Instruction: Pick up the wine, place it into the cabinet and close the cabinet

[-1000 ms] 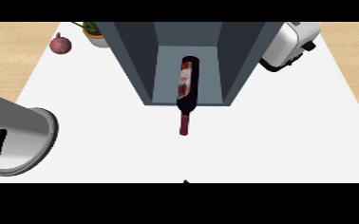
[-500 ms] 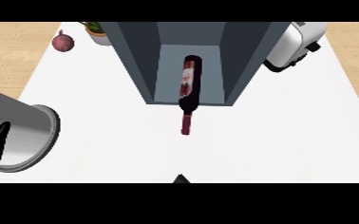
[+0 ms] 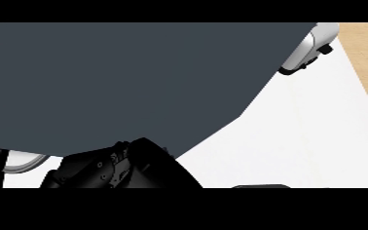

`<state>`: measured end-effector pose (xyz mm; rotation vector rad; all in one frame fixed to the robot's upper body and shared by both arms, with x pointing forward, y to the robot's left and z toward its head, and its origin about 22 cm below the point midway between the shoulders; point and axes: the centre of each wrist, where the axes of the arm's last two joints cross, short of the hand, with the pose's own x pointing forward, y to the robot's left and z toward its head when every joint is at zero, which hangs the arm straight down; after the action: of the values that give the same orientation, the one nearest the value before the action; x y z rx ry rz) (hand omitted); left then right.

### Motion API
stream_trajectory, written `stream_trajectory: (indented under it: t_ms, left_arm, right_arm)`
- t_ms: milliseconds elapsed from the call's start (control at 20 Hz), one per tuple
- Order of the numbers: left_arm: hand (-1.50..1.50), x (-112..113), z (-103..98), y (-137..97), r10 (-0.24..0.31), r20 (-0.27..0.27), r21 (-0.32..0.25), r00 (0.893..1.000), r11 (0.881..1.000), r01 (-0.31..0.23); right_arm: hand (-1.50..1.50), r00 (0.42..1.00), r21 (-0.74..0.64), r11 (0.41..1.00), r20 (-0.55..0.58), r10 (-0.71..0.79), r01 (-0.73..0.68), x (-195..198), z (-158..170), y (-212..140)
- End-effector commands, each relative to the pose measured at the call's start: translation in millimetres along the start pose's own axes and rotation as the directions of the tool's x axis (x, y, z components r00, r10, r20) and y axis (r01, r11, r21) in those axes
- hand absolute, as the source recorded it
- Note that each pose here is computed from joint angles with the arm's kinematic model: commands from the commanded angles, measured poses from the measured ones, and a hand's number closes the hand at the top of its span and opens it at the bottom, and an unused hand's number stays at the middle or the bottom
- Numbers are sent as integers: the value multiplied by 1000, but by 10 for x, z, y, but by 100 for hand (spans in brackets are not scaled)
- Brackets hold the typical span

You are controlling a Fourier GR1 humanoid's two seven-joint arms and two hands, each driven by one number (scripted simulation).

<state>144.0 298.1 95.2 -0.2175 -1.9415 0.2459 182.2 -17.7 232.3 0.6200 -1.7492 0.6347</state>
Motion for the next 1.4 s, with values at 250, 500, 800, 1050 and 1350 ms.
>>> stream_trajectory:
  t_ms: [250,500,800,1050,1350]
  left_arm:
    - [-150,-99,31,32,2,-5,9,1000,1000,-2]
    - [-150,20,-38,89,-21,15,19,1000,1000,20]
    - [-150,-94,-43,32,-23,13,12,1000,1000,23]
    - [-150,-36,8,-68,-19,23,11,1000,1000,19]
    - [-150,-72,-51,-45,-13,14,15,1000,1000,13]
  right_arm:
    - [150,985,-96,983,50,164,-159,250,-894,-70]
    - [150,974,-167,962,33,223,-215,16,-1158,-438]
    - [150,986,-181,969,-48,162,-168,-195,-1387,-897]
    - [150,981,-214,957,-42,189,-194,-255,-1371,-1206]
    - [150,964,-238,934,-57,260,-266,-407,-1352,-1488]
